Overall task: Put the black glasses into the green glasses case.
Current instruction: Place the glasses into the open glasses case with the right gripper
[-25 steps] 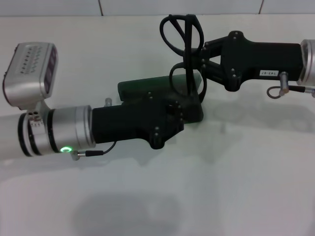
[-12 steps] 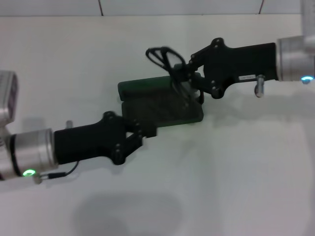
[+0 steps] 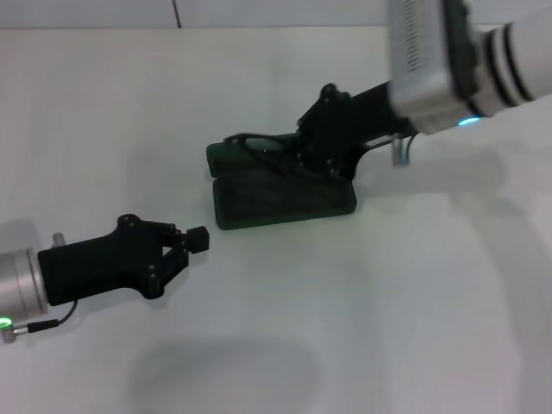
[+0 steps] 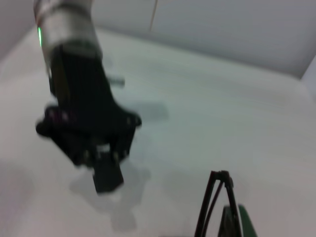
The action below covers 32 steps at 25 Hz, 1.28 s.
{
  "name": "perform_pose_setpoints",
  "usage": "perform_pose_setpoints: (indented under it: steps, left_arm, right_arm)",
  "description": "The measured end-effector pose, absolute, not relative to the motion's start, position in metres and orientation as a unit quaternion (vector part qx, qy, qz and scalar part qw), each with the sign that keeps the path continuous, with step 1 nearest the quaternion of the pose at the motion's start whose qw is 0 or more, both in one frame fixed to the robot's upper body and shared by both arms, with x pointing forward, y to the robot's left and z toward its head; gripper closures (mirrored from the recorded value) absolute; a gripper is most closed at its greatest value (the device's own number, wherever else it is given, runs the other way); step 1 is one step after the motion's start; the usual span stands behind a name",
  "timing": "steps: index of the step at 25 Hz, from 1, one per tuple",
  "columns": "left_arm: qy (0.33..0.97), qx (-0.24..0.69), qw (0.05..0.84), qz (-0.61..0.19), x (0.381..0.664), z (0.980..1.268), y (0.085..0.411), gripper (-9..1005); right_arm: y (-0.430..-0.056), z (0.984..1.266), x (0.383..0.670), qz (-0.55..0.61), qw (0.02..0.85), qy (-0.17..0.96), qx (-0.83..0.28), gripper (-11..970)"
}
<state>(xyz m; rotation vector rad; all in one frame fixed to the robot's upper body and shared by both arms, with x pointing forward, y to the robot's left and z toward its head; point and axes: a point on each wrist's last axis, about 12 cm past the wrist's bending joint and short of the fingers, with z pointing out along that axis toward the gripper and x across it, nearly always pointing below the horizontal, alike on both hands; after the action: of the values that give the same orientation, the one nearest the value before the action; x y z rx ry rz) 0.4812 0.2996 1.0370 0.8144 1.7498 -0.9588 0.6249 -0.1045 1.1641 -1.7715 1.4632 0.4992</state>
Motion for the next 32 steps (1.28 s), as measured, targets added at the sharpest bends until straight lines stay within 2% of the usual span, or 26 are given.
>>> perform_pose_setpoints:
  steps: [5, 15, 32]
  left_arm:
    - [0.718, 0.331, 0.473, -0.389, 0.48, 1.036, 0.303, 968]
    - [0.719, 0.331, 0.471, -0.39, 0.478, 1.035, 0.302, 967]
    - [0.718, 0.331, 0.47, -0.393, 0.478, 1.035, 0.3, 965]
  right_arm:
    - [-0.082, 1.151, 0.621, 0.15, 0.363, 0.573, -0.72, 866]
    - [-0.07, 1.135, 0.618, 0.105, 0.362, 0.568, -0.732, 866]
    - [-0.06, 1.137, 0.619, 0.07, 0.355, 0.538, -0.761, 865]
